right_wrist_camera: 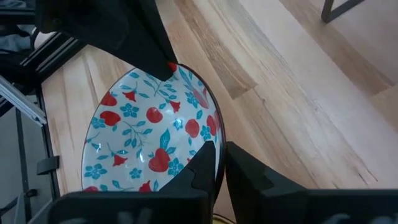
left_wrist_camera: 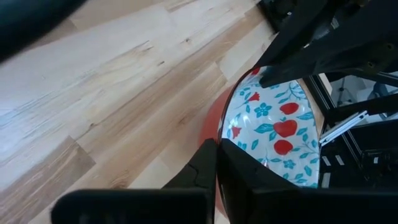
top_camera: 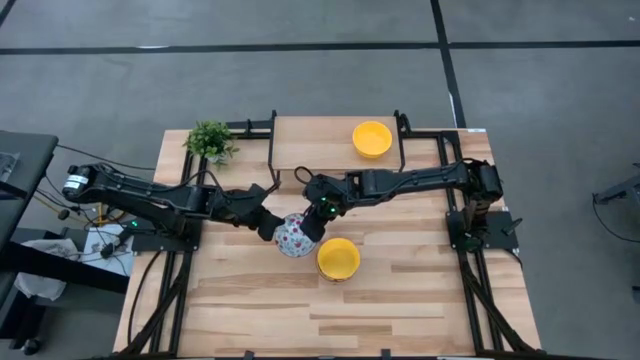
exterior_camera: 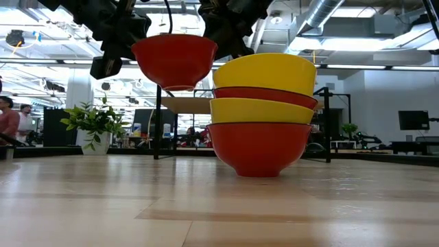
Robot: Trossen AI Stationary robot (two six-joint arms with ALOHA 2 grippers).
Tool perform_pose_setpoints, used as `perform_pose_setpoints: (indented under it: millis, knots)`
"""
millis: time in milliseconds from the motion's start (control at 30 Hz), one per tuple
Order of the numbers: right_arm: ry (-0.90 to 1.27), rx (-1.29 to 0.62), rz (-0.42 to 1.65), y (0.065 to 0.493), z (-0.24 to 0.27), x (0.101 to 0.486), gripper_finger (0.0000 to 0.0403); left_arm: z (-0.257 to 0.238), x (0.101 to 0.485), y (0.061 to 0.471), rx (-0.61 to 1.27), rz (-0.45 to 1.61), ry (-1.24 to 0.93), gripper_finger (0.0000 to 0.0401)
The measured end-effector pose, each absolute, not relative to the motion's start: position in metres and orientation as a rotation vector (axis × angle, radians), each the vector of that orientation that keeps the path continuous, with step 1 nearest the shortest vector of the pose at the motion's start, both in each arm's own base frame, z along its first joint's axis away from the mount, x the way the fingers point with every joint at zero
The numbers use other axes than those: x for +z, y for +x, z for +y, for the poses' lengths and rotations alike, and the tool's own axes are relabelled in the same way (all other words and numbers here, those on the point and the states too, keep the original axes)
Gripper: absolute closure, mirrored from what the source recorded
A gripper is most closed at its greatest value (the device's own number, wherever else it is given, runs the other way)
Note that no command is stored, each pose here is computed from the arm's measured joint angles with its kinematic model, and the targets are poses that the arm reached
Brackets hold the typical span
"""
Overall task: Pick & Place Mini bowls
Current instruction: Put the red and blue bowl on the shelf
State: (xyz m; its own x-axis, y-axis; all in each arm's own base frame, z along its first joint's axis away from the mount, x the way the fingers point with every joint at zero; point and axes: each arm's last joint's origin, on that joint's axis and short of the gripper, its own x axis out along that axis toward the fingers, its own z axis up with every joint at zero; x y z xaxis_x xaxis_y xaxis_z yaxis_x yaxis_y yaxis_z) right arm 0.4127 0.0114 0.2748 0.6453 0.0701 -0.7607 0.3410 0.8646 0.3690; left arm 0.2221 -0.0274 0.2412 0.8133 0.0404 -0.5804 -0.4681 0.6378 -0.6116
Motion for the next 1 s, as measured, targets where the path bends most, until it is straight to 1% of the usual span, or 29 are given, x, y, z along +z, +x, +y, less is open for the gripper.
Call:
perform_pose_setpoints:
  millis: [133, 500, 667, 833, 1000]
  knots:
    - [0.495, -0.147, 0.846, 0.414, 0.011, 0.276, 0.0362, -0.028, 0.242, 0.223, 0.295, 0.554, -0.842, 0.0393]
    - [0.495, -0.155, 0.837, 0.415, 0.006, 0.277, 0.0291, -0.028, 0.242, 0.222, 0.298, 0.557, -0.832, 0.0393]
    - [0.477, -0.141, 0.812, 0.412, 0.006, 0.285, 0.0266, -0.028, 0.242, 0.222, 0.300, 0.560, -0.831, 0.0393]
    - [0.456, -0.130, 0.789, 0.408, 0.003, 0.299, 0.0257, -0.028, 0.241, 0.222, 0.289, 0.569, -0.829, 0.0393]
    - [0.452, -0.127, 0.756, 0.400, 0.000, 0.318, 0.0266, -0.028, 0.241, 0.222, 0.279, 0.574, -0.831, 0.0393]
